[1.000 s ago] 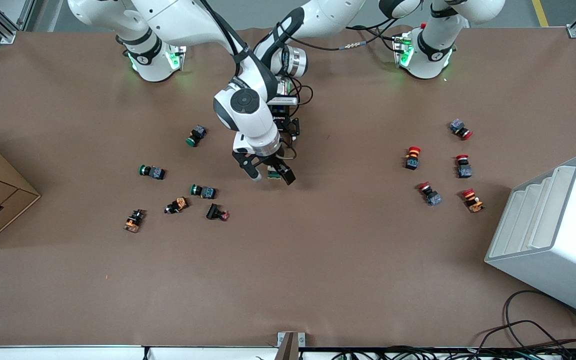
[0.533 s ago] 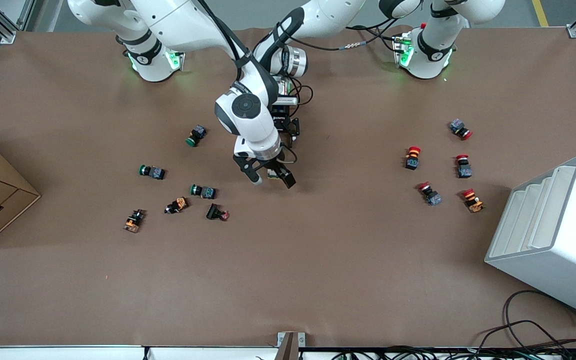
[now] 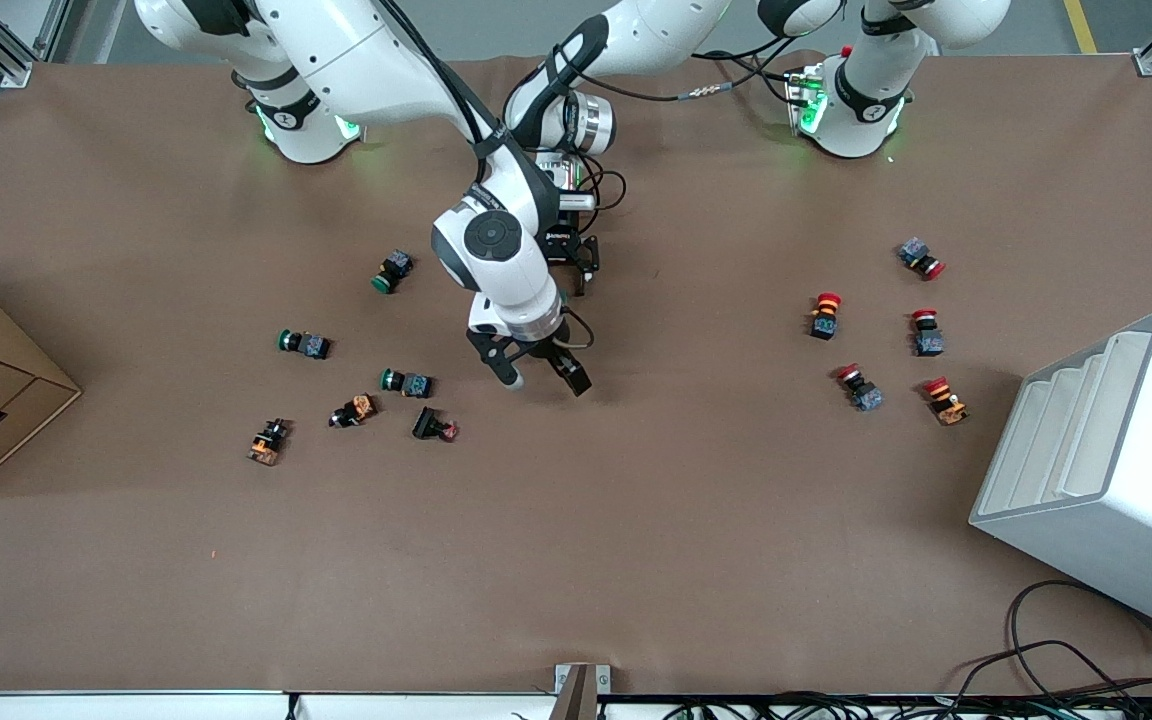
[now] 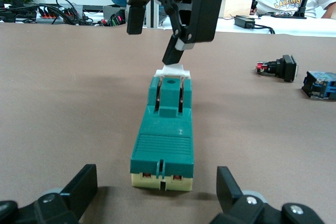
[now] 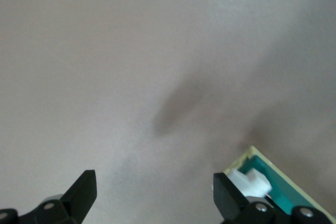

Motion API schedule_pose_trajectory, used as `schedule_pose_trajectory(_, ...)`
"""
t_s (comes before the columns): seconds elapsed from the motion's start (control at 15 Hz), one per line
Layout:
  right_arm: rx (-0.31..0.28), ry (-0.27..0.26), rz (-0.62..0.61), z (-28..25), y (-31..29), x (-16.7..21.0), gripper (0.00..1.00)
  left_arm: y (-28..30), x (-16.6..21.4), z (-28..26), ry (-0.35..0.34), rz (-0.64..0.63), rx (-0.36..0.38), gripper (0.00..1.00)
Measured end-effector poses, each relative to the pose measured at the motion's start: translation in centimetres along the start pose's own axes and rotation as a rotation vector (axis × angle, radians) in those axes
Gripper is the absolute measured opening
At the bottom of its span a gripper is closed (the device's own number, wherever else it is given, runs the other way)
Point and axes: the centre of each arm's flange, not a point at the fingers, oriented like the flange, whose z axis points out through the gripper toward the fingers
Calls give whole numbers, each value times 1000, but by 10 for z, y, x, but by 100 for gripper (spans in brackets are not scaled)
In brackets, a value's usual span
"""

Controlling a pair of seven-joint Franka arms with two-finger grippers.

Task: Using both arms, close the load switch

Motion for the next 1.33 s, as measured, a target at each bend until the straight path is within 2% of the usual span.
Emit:
schedule_pose_trajectory(0.13,-17,16,-38,-2,-5,25,100,0,0,0,0,0,0,100)
schedule_pose_trajectory(0.33,-83,30,-131,-12,-12,85,100,0,0,0,0,-1,0,100)
schedule_pose_trajectory(0.47,-110,31,-207,-28,-16,124,100,1,1,0,-1,-3,2,100)
schedule_pose_trajectory(0.6,-164,17,-310,-54,-15,161,100,5,3,-1,-25,12,32,100)
schedule_pose_trajectory(0.8,-271,-47,-496,-108,3,224,100,32,24,-12,-121,33,137,100)
schedule_pose_trajectory(0.93,-314,-101,-613,-156,21,271,100,55,51,-14,-172,27,184,100)
schedule_pose_trajectory(1.13,-345,-176,-735,-224,58,333,100,77,100,-4,-251,13,251,100)
schedule_pose_trajectory(1.33,-332,-221,-859,-278,101,392,100,92,170,19,-373,-29,322,100)
